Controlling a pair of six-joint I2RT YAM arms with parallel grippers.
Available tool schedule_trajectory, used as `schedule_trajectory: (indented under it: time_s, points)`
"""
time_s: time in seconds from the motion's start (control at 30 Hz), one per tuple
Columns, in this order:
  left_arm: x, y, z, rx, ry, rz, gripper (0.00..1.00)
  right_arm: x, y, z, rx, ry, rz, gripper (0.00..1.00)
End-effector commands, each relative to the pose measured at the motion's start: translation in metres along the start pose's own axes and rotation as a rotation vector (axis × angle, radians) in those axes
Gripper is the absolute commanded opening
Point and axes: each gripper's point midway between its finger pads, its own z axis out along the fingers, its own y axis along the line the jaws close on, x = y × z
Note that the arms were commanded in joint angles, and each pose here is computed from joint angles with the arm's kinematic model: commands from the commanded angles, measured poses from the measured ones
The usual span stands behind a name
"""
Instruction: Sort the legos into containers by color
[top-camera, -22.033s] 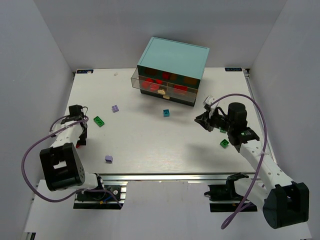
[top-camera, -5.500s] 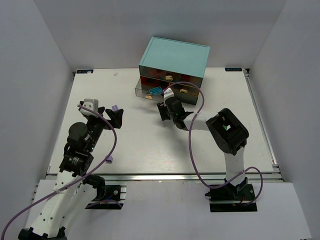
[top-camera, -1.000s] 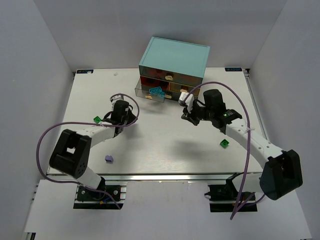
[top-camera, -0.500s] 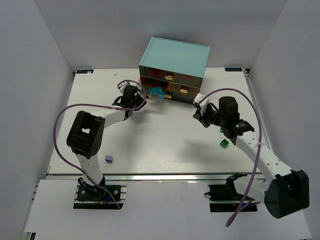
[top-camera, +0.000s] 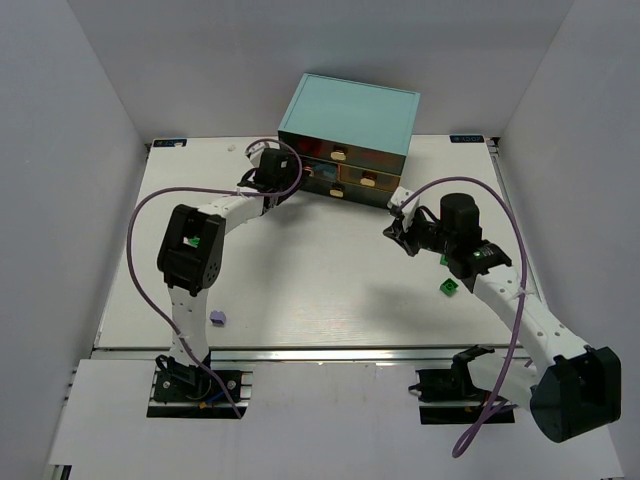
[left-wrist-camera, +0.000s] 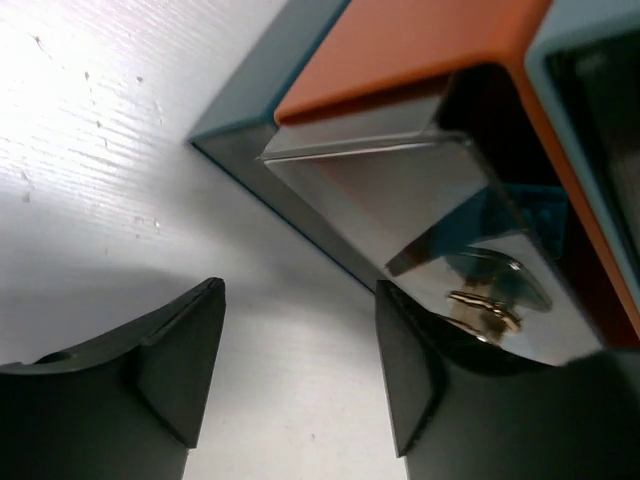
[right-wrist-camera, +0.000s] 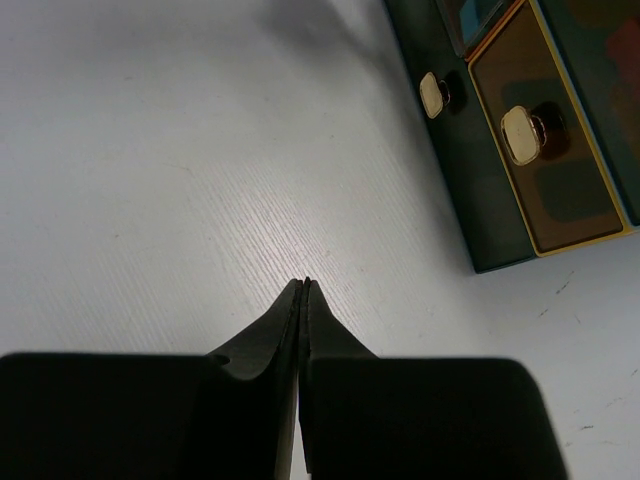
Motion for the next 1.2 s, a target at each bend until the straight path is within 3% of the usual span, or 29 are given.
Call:
schedule_trajectory:
  time_s: [0.0,0.17,0.3,0.33,0.37,0.43,0.47,0.5,0.6,0.63,0.67,0.77,0.8,0.87,0.9,1.0,1.07,1.1,1.17]
  points:
    - [-0.012,-0.022,-0.002,0.025,-0.015,0.019,0.75,-0.011,-0.009,0.0,0.028,-0.024,0.009,0.0]
    - [-0.02,-0.023,0.006,0.022,-0.027,0.031,0.83,-0.006,-0.012,0.002,0.045,-0.007,0.017,0.0]
    - [-0.018,-0.023,-0.001,0.042,-0.021,0.041,0.75,-0.002,-0.014,0.004,0.051,0.007,0.023,0.0]
    - [-0.016,-0.021,-0.004,0.047,-0.018,0.05,0.7,-0.002,-0.016,0.003,0.056,0.006,0.025,0.0]
    - [-0.013,-0.017,-0.012,0.056,-0.019,0.053,0.55,0.001,-0.018,0.004,0.069,0.014,0.04,0.0]
    - [-0.015,-0.02,-0.021,0.101,-0.039,0.073,0.37,-0.001,-0.026,0.004,0.117,-0.002,0.069,0.0]
    - [-0.014,-0.01,-0.031,0.099,-0.037,0.085,0.21,0.004,-0.032,0.005,0.166,0.008,0.129,0.0]
    - [-0.012,-0.008,-0.036,0.109,-0.033,0.103,0.15,0.007,-0.034,0.004,0.181,0.016,0.152,0.0]
    - [-0.016,-0.009,-0.058,0.161,-0.041,0.166,0.01,0.005,-0.042,0.009,0.218,-0.011,0.206,0.17]
    - [-0.016,-0.013,-0.065,0.193,-0.037,0.215,0.0,0.003,-0.043,0.01,0.221,-0.02,0.216,0.32]
    - [-0.016,-0.015,-0.07,0.209,-0.034,0.236,0.0,0.007,-0.042,0.012,0.224,-0.017,0.238,0.41]
    - [-0.007,-0.034,-0.097,0.334,0.03,0.328,0.09,0.011,-0.042,0.018,0.229,-0.025,0.294,0.52]
    - [-0.004,-0.037,-0.103,0.362,0.049,0.369,0.25,0.012,-0.041,0.02,0.231,-0.026,0.332,0.53]
    - [0.007,-0.052,-0.125,0.484,0.105,0.395,0.45,0.012,-0.049,0.019,0.28,-0.031,0.373,0.54]
    - [0.014,-0.058,-0.132,0.538,0.13,0.392,0.6,0.011,-0.053,0.019,0.303,-0.038,0.403,0.54]
    - [0.041,-0.077,-0.156,0.736,0.225,0.328,0.69,0.007,-0.064,0.015,0.385,-0.07,0.517,0.47]
    - [0.054,-0.087,-0.161,0.828,0.262,0.279,0.69,0.005,-0.067,0.011,0.403,-0.087,0.559,0.36]
    - [0.061,-0.094,-0.164,0.854,0.313,0.198,0.69,0.0,-0.069,0.005,0.414,-0.105,0.562,0.22]
    - [0.069,-0.1,-0.162,0.937,0.315,0.133,0.68,-0.004,-0.072,-0.001,0.424,-0.124,0.571,0.05]
